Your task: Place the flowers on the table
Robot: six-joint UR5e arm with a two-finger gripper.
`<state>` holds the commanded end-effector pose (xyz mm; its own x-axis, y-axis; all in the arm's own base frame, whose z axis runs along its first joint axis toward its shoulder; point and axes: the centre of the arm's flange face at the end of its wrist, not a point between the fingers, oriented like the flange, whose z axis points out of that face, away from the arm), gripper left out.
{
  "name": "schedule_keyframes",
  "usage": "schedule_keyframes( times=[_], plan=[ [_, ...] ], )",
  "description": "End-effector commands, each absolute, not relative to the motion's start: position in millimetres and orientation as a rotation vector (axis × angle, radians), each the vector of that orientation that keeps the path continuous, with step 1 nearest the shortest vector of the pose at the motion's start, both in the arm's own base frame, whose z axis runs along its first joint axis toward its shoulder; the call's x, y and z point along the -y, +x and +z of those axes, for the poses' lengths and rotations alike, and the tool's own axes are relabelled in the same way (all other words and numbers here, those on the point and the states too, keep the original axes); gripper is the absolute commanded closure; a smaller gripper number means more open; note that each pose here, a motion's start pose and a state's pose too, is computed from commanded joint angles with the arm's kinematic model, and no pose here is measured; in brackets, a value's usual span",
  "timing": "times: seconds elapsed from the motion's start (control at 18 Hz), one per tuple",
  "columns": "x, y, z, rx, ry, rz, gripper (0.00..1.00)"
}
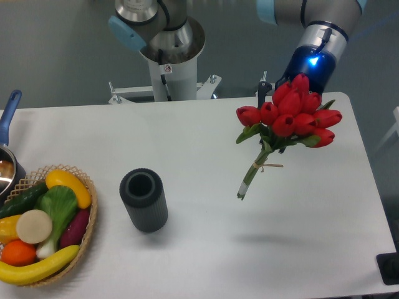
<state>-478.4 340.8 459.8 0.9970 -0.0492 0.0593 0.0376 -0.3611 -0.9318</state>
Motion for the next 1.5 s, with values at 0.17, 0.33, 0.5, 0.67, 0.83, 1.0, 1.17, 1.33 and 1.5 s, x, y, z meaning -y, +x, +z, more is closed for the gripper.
schedule_keyframes(
  times=[0.17,0.33,0.5,0.67,0.83,1.0,1.17,1.33,1.5],
  plan=[
    [-340.4,-477.1,458.9,-0.014,-1.941,-0.085,0.59],
    [-337.4,-477.2,455.0,-0.001,-1.971,-0.073,0.59],
    [-338.2,-475.1,455.8,0.001,-1.979,-0.071,0.59],
    [-337.0,-474.3,455.3,0.007,-2.03,-0.039,0.59],
    [-336.3,-476.7,454.4,0.012,-2.081,-0.004,0.59],
    [-333.4,-471.8,458.4,0.016,-2.119,0.029,0.59],
    [-333.1,-470.7,459.8,0.024,-2.221,0.1,0.59],
    [-346.3,-464.9,458.8,0.002,-2.352,0.181,0.59],
    [-362.9,-452.4,449.9,-0.012,-2.464,0.214,0.59]
  ],
)
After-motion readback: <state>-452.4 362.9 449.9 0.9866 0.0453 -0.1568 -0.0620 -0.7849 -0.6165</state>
